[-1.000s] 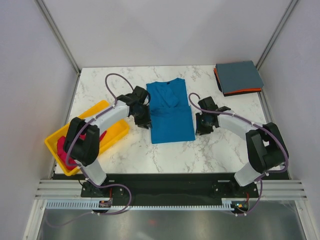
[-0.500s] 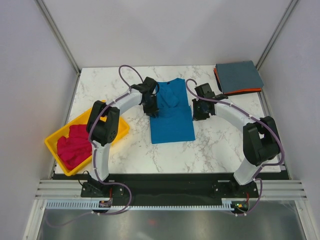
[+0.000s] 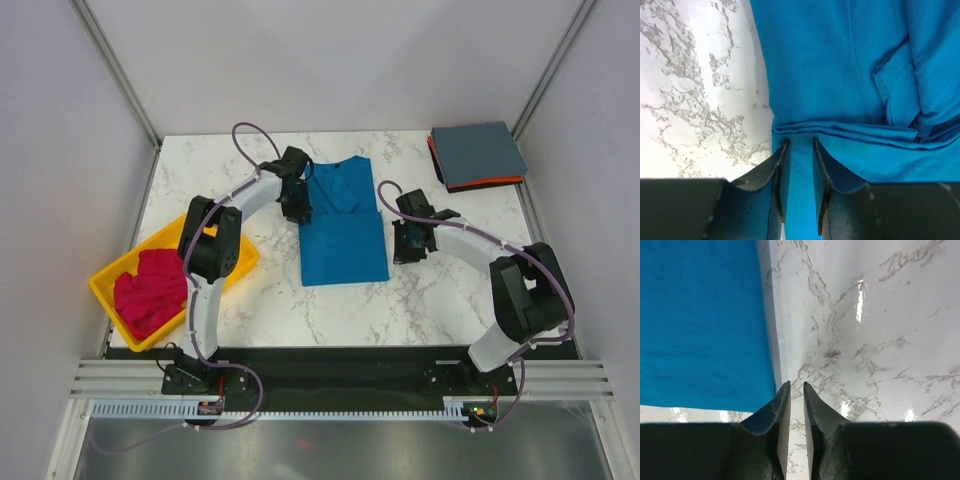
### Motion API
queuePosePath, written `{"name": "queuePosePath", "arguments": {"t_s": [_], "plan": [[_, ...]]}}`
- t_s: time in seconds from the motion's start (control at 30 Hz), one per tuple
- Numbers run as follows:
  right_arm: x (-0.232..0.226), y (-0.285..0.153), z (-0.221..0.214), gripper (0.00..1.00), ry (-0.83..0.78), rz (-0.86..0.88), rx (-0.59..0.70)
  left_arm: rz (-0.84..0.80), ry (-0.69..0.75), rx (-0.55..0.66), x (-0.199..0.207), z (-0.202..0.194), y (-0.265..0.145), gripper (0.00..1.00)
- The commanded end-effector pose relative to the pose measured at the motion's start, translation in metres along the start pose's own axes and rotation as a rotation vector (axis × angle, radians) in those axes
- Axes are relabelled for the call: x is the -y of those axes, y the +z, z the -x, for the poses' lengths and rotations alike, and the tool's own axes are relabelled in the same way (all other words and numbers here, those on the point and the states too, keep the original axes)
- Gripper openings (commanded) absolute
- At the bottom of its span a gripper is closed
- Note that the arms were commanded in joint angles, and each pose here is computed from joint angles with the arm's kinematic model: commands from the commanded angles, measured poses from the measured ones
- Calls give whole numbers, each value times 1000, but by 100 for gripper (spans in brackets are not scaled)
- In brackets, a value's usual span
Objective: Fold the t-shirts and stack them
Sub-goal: Fold the tshirt
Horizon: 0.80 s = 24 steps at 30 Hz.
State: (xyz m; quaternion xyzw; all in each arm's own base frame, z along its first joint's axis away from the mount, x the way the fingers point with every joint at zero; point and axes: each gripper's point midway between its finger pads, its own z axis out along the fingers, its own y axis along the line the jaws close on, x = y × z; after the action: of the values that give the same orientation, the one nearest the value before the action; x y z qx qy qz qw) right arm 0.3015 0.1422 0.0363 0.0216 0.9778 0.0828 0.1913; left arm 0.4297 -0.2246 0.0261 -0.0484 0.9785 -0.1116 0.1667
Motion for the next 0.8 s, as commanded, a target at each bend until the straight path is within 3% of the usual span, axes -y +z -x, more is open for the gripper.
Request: {"name": "queuePosePath", "arguments": {"t_s": [0.0, 0.2, 0.37, 0.5, 0.6, 0.77], "plan": [[-9, -12, 18, 24, 25, 38, 79, 26, 15, 37, 1, 13, -3, 32], [-22, -30, 11, 36, 50, 119, 76, -39, 38, 114, 13, 16, -78, 39], [-21, -25, -5, 46, 136, 120, 32, -137, 83, 70, 21, -47, -133, 42], [-20, -26, -12, 49, 246, 121, 43, -144, 116, -34, 12, -131, -137, 46], [-16, -22, -29, 50, 328, 128, 30, -237, 68, -82, 15, -169, -135, 49], [-22, -14, -44, 51, 402, 180, 14, -298, -40, -79, 15, -185, -119, 52]]}}
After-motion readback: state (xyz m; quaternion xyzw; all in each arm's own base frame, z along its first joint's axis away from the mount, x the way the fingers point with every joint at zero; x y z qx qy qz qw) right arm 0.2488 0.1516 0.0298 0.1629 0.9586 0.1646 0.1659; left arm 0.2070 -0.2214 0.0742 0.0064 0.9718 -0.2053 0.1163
